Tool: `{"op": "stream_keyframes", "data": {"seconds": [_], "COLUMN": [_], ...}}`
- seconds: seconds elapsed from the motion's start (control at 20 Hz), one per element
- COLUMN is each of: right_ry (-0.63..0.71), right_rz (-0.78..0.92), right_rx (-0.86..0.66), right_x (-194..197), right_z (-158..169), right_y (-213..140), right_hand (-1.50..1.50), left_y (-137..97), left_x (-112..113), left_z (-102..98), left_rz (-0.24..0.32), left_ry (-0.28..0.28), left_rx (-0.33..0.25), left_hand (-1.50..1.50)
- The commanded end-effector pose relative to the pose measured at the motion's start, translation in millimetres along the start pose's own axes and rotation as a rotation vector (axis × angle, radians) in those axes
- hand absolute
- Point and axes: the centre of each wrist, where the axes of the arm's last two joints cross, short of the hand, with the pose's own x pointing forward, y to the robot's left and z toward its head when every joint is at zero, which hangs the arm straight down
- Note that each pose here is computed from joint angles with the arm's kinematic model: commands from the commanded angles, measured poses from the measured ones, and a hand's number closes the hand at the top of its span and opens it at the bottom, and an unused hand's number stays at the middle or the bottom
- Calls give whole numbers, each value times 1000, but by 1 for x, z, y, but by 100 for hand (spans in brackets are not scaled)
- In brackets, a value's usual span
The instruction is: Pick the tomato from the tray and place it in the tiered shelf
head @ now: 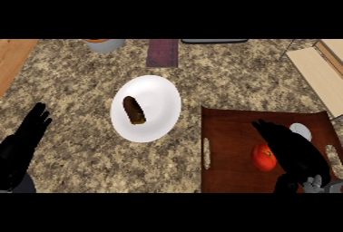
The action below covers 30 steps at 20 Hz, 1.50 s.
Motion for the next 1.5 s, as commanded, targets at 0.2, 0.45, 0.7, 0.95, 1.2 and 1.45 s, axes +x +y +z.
{"op": "stream_keyframes", "data": {"seconds": [0.2,0.45,0.7,0.95,1.2,1.45], "right_ry": [1,-21,-13,-1,-31,-71], "right_rz": [18,5,12,-18,-7,33], "right_rx": [3,-1,-4,32,52,-1], "right_x": [-9,-8,-7,-17,-16,-14], "right_z": [-19,-31,-43,-53,-63,-66], "right_y": [0,23,22,30,54,51], "right_hand": [-150,-150,-150,-150,150,150], "left_y": [2,8,6,7,-2,0], "left_x": [-17,-31,-23,-35,-31,-26], "left_z": [-17,-2,-10,-2,-12,-11], "left_rz": [-6,-2,0,-4,-16,-2], "left_ry": [72,87,63,64,54,70], "left_rx": [29,29,22,28,8,35], "left_hand": [0,0,0,0,0,0]}}
